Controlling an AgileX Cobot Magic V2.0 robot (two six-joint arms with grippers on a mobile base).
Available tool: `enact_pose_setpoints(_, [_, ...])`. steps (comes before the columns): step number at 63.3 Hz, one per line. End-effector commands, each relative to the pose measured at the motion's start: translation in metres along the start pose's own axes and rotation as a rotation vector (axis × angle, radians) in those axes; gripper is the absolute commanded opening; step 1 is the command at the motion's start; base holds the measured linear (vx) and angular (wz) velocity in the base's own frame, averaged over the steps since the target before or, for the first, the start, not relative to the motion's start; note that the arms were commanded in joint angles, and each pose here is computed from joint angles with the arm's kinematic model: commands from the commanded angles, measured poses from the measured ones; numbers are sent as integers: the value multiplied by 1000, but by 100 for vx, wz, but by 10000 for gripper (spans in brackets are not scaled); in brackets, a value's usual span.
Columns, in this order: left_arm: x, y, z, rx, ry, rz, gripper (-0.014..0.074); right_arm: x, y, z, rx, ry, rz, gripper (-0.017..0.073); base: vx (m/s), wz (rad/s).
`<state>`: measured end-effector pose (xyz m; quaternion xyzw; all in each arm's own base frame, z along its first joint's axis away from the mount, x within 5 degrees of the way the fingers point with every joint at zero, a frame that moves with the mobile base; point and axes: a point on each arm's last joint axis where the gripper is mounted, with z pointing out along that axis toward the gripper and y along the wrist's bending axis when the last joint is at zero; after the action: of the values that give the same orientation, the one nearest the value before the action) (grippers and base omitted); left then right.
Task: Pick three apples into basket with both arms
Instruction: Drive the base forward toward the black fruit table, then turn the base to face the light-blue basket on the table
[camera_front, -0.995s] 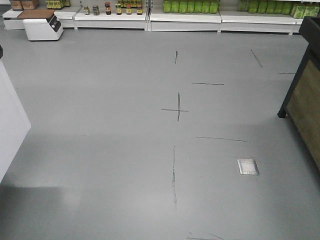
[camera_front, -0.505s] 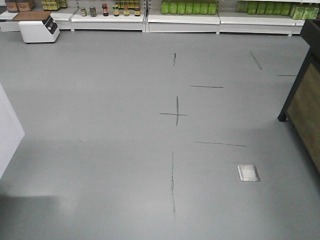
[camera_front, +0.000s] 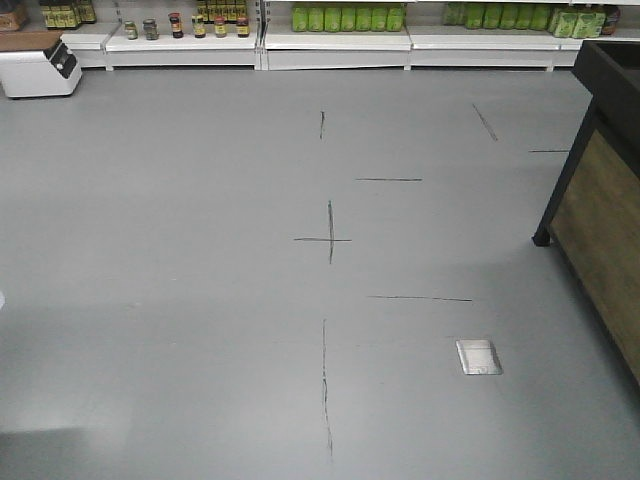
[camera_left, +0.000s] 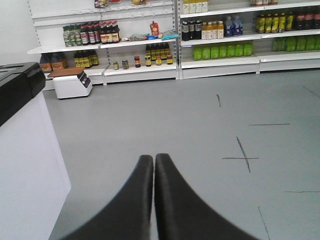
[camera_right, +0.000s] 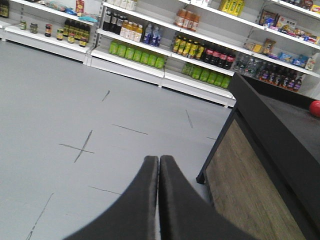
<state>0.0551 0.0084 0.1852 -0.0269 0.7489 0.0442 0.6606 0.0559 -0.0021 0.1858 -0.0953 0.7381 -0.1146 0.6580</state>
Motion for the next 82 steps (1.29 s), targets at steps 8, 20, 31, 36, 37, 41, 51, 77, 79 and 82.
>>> enact_pose_setpoints(8, [-4, -2, -1, 27, -74, -3, -6, -6, -3, 0, 32, -66, -12, -3, 18, -15])
enact_pose_setpoints(20, [-4, -2, -1, 27, -74, -3, -6, -6, -3, 0, 32, -68, -11, -3, 19, -14])
enact_pose_setpoints(31, [-4, -2, -1, 27, -74, -3, -6, -6, -3, 0, 32, -68, -11, -3, 20, -11])
enact_pose_setpoints(36, [-4, -2, -1, 27, -74, -3, -6, -6, -3, 0, 32, -68, -11, -3, 19, -11])
enact_pose_setpoints(37, [-4, -2, -1, 27, -74, -3, -6, -6, -3, 0, 32, -68, -11, -3, 19, -11])
enact_pose_setpoints(41, [-4, -2, -1, 27, -74, -3, -6, -6, -3, 0, 32, -68, -11, -3, 19, -11])
enact_pose_setpoints(51, [-4, -2, -1, 27, -74, -3, -6, -6, -3, 0, 32, -68, -11, -3, 20, -13])
enact_pose_setpoints(77, [-4, -2, -1, 27, -74, -3, -6, -6, -3, 0, 32, -68, -11, -3, 19, -25])
enact_pose_setpoints(79, [-4, -2, -1, 27, -74, -3, -6, -6, -3, 0, 32, -68, -11, -3, 17, -39])
enact_pose_setpoints(82, [-4, -2, -1, 27, -74, -3, -6, -6, -3, 0, 32, -68, -11, -3, 17, -42])
